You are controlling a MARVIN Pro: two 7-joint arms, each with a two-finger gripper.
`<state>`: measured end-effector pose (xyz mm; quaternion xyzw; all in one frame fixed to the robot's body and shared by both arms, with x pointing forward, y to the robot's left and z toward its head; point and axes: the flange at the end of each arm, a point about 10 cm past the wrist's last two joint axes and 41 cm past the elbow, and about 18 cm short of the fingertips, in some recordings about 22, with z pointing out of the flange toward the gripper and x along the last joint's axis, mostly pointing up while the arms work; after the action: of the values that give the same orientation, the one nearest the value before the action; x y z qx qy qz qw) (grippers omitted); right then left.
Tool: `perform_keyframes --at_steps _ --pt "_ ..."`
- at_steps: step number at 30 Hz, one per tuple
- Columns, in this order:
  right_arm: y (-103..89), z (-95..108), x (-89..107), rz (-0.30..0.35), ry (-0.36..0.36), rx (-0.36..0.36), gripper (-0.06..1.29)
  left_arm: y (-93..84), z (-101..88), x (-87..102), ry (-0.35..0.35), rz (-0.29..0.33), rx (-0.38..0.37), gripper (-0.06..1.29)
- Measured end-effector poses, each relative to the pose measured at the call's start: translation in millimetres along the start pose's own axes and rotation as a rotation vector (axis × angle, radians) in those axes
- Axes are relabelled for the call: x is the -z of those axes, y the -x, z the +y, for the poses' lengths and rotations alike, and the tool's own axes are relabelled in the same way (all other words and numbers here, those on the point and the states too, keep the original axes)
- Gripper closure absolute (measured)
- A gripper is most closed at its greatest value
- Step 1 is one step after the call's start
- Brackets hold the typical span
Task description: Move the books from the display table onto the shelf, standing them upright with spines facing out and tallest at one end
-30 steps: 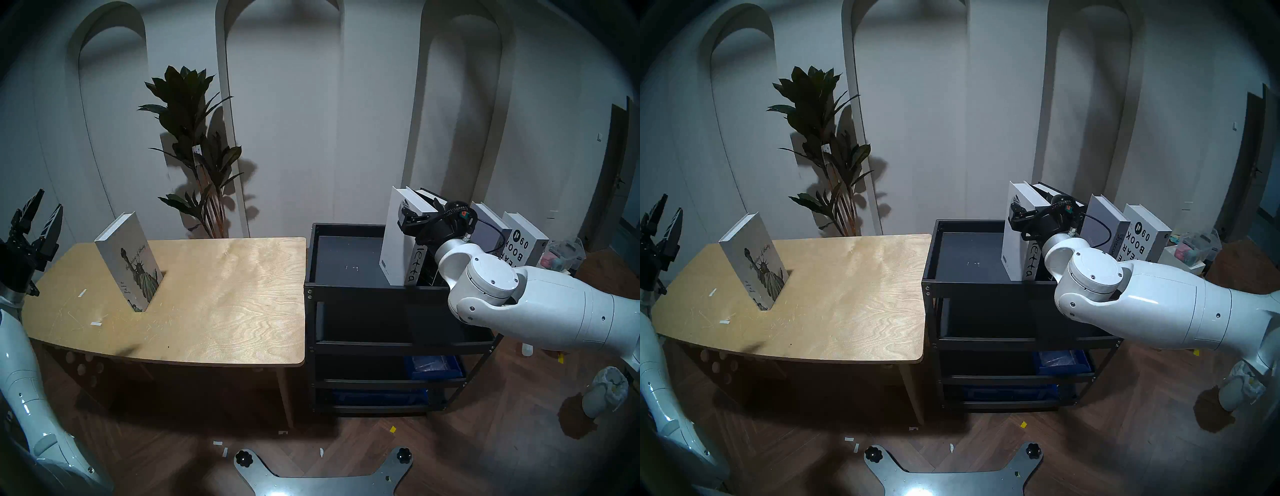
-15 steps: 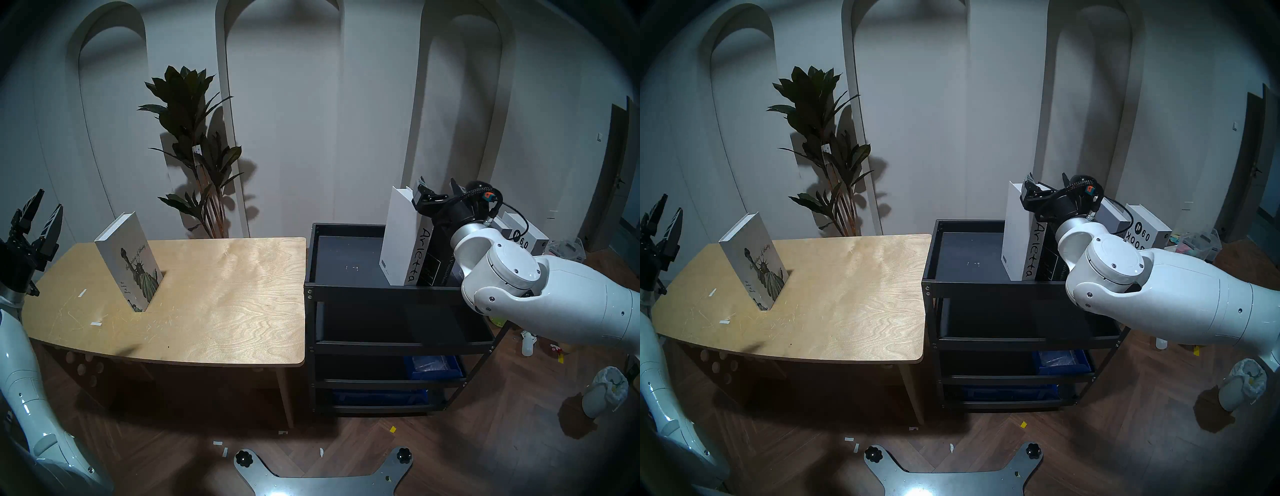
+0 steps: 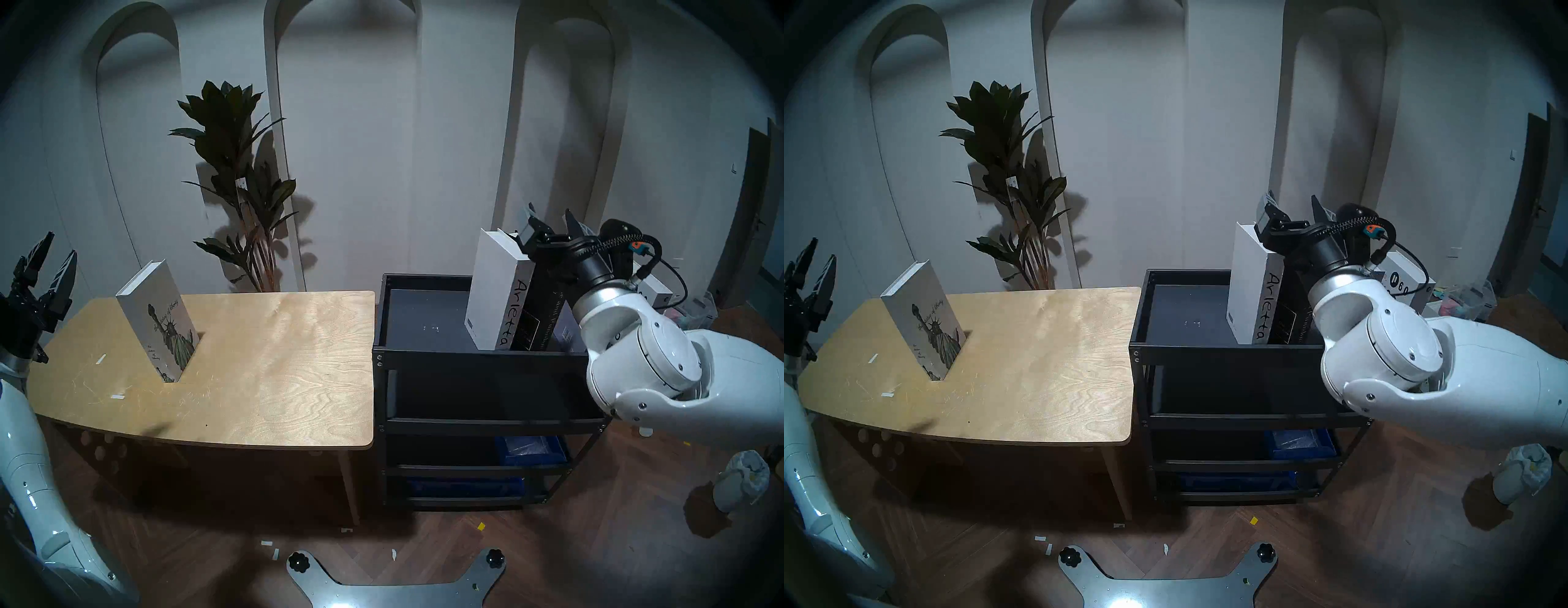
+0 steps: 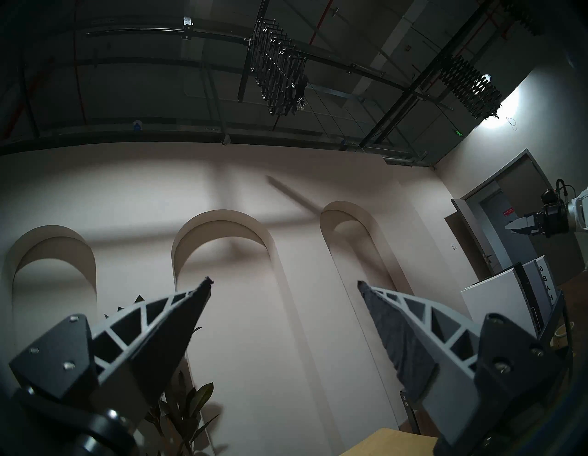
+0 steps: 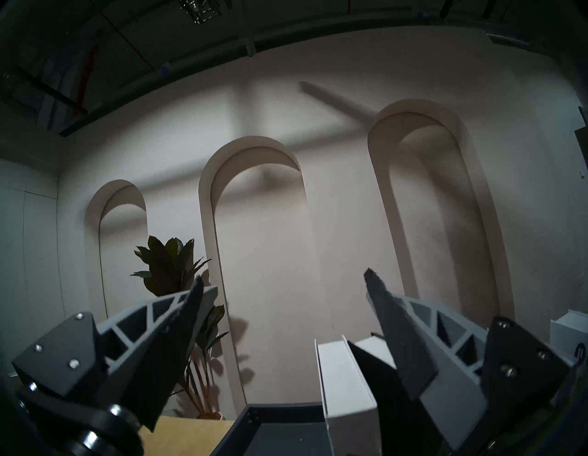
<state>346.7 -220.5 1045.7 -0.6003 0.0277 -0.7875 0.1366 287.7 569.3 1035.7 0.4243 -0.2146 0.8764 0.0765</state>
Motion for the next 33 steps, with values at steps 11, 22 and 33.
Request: perform_keyframes --at_steps 11,22,33 --pt "71.7 6.2 78.1 -0.318 0.062 -0.023 0.02 14.1 8.8 -3.3 0.026 0.002 0.040 0.00" --pt "114.0 31.1 134.7 -0.494 0.174 0.004 0.02 53.4 39.0 -12.4 0.085 0.032 0.164 0.00" --pt "133.0 61.6 159.1 -0.514 0.254 0.056 0.02 97.4 59.4 -9.4 0.073 0.032 0.296 0.00"
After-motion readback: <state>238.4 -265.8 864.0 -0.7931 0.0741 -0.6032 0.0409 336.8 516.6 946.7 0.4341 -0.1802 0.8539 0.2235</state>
